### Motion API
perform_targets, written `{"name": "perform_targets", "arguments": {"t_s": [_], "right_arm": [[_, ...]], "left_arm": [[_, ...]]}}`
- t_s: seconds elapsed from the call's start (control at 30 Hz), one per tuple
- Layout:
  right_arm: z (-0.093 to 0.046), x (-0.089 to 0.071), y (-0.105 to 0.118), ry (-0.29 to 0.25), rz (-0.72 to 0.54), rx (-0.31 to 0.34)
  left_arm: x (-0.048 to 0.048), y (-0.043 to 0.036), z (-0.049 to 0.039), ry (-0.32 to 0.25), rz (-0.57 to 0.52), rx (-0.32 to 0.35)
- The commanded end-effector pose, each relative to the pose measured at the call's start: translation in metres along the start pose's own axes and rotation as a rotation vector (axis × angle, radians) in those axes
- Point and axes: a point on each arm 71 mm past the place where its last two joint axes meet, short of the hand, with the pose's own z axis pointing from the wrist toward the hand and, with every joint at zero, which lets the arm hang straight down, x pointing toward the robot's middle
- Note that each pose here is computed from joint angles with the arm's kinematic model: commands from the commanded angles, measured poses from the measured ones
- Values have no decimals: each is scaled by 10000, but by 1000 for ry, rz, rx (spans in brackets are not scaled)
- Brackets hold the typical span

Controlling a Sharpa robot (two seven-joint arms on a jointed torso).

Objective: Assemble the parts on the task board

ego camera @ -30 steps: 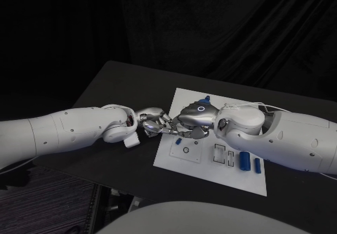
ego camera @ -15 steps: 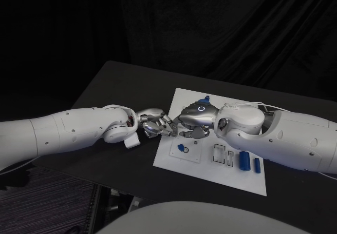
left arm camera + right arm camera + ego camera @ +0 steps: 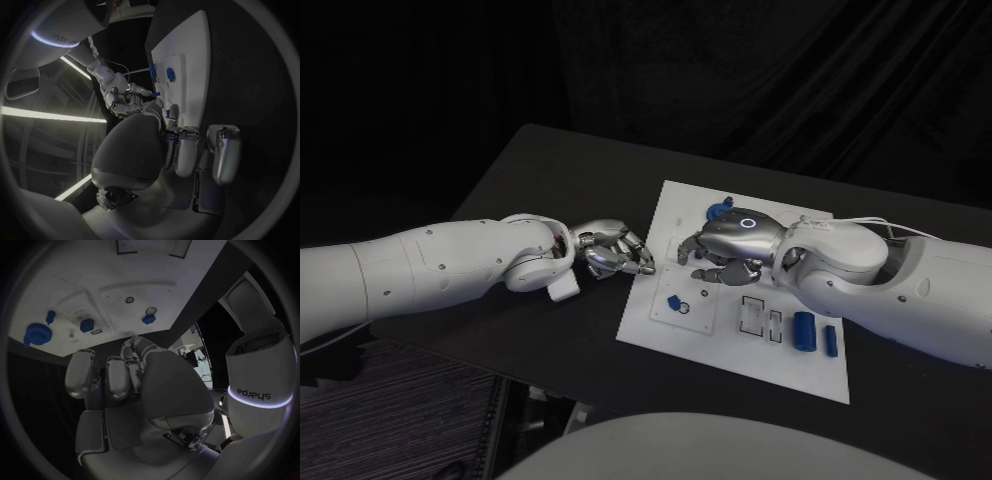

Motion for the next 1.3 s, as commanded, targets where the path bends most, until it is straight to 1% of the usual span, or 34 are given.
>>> {"name": "perform_targets", "arguments": {"t_s": [0.03,0.17,0.33,0.43,0.6,0.73,0.93,1.3], "right_arm": [[-35,-18,48,-23,-6,-28],[-63,60,55,51,9,-27],[-26,147,73,107,13,-33],[9,195,97,127,-4,-43],[95,259,141,144,-17,-64],[158,305,159,162,-34,-74],[235,352,175,189,-47,-79],[328,398,203,199,-51,-92]], "left_arm": [[-10,9,-34,-29,22,9],[-25,12,-93,-55,33,27],[-49,-10,-157,-101,45,72],[-61,-18,-194,-123,49,92],[-78,-8,-240,-139,36,97],[-82,2,-252,-139,30,92],[-81,4,-254,-137,27,90],[-72,7,-241,-127,24,84]]}}
